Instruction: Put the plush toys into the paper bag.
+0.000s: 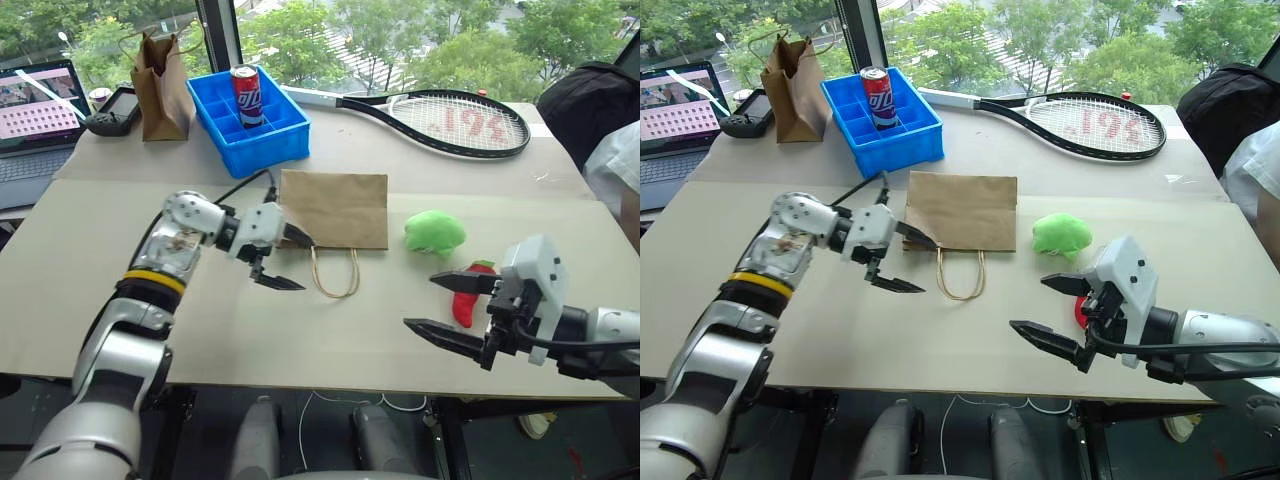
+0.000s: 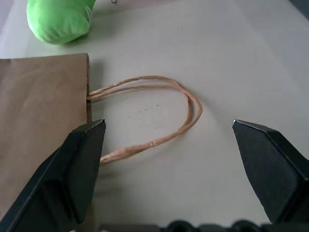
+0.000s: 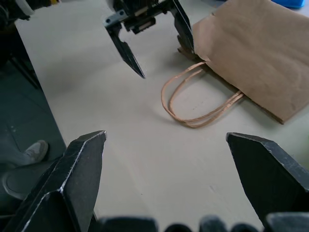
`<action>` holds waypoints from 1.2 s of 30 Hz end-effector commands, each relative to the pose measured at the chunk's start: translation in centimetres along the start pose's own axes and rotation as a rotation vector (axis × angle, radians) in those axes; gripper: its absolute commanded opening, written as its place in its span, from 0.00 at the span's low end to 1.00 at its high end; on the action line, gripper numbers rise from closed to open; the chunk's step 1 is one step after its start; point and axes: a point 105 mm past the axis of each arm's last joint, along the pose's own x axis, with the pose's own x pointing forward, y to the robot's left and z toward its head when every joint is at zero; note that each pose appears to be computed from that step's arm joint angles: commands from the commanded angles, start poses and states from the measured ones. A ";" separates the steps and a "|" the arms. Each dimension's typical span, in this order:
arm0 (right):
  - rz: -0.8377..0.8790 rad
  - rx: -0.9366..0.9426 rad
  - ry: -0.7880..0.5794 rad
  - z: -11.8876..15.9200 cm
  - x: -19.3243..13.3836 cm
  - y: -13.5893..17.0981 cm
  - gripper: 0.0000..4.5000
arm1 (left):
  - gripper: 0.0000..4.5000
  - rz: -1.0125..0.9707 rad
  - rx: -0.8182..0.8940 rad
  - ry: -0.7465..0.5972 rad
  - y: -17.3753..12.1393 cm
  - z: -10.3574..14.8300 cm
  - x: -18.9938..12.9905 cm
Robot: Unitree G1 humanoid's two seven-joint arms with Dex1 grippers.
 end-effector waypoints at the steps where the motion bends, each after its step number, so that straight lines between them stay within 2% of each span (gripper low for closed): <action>1: -0.048 -0.022 -0.012 0.4 -0.3 -0.1 0.98 | 1.00 0.008 0.069 0.038 1.0 -0.3 0.6; 6: -0.109 -0.016 0.007 -0.1 -0.9 -0.4 0.98 | 1.00 -0.035 0.101 0.048 0.8 -0.6 1.9; 9: -0.137 -0.019 0.013 -0.3 -1.1 -0.6 1.00 | 0.84 -0.062 0.076 0.025 0.7 -0.4 2.2; 11: -0.146 -0.022 0.014 -0.4 -1.2 -0.6 1.00 | 0.68 -0.066 0.061 0.007 0.8 -0.2 2.3; 13: -0.154 -0.023 0.014 -0.4 -1.3 -0.7 1.00 | 0.55 -0.068 0.031 -0.026 1.0 0.1 2.3; 19: -0.167 -0.030 0.018 -0.5 -1.3 -1.0 1.00 | 0.05 -0.060 -0.025 -0.086 1.5 0.8 1.8; 20: -0.160 -0.026 0.018 -0.6 -1.3 -0.9 1.00 | 0.02 -0.046 -0.044 -0.111 1.8 1.1 1.6; 27: -0.114 0.029 0.007 -1.2 -0.3 0.4 1.00 | 0.02 0.032 -0.178 -0.304 3.8 4.7 -0.6; 34: -0.150 0.093 -0.055 -2.0 2.8 0.2 1.00 | 0.02 0.052 -0.415 -0.447 2.4 7.8 -1.0; 35: -0.170 0.097 -0.069 -2.0 3.3 -0.1 0.89 | 0.00 0.049 -0.448 -0.454 2.1 8.1 -0.9; 36: -0.196 0.099 -0.091 -1.9 3.8 -0.6 0.84 | 0.00 0.046 -0.474 -0.452 1.7 8.1 -0.9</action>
